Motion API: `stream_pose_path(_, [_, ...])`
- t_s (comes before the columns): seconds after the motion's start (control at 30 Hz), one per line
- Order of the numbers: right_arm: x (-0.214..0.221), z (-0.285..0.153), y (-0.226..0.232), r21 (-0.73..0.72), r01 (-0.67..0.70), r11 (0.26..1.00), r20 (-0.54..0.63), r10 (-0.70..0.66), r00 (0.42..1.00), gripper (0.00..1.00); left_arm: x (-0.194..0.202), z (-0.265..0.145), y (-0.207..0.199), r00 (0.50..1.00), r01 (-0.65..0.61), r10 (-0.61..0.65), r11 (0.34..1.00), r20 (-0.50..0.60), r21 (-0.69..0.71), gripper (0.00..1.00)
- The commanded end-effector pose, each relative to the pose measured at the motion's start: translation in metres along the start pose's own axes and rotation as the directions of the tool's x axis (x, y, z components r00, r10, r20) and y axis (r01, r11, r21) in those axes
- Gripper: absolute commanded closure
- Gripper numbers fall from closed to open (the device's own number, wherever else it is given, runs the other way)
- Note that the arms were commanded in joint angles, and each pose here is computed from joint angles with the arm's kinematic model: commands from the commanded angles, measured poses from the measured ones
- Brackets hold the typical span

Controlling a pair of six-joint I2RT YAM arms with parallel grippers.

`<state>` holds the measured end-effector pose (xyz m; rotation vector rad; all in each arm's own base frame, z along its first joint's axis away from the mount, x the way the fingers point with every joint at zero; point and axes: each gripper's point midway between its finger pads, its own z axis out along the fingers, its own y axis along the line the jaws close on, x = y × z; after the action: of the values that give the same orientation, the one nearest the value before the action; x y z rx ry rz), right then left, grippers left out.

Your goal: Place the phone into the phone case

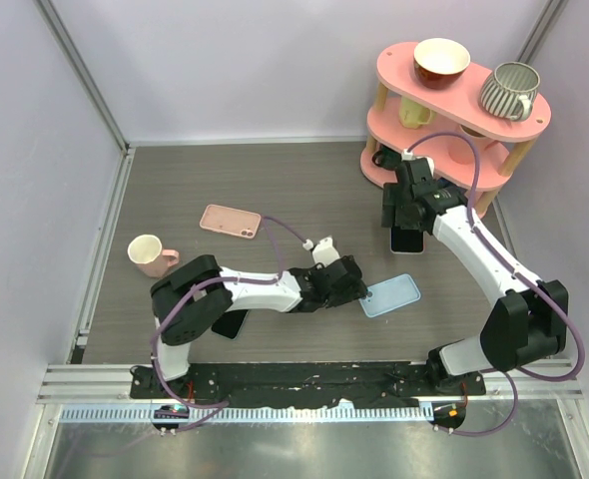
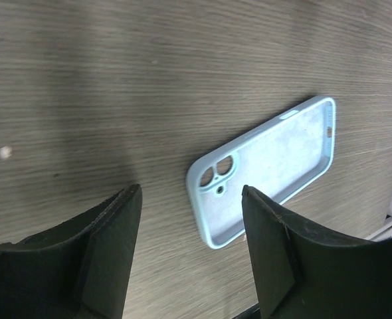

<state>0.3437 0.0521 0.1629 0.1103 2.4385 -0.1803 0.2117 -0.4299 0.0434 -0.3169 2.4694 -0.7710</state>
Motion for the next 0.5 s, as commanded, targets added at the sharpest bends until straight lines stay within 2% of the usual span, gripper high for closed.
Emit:
stream_pose_path(0.0, [-0.016,-0.011,-0.002,-0.009,-0.023,1.000,0.075,0.024,0.997,0.51,0.005,0.014,-0.020,1.000,-0.013,0.013,0.999,-0.009,0.033,0.34])
stream_pose_path(0.17, [-0.019,-0.017,-0.001,-0.027,-0.027,0.999,0.091,0.030,0.995,0.51,0.016,0.023,-0.006,0.998,-0.052,0.050,0.998,-0.049,-0.031,0.41])
stream_pose_path(0.23, [-0.020,-0.019,-0.001,-0.029,-0.033,0.999,0.098,0.035,0.995,0.52,0.016,0.021,0.008,0.996,-0.073,0.069,0.994,-0.056,-0.084,0.48])
stream_pose_path(0.4, [-0.022,-0.023,-0.001,-0.041,-0.039,0.998,0.108,0.043,0.993,0.52,0.002,0.006,0.026,0.981,-0.194,0.188,0.957,-0.051,-0.213,0.61])
stream_pose_path(0.47, [-0.021,-0.023,-0.001,-0.039,-0.039,0.998,0.107,0.043,0.993,0.52,-0.002,0.005,0.028,0.976,-0.216,0.211,0.949,-0.045,-0.230,0.63])
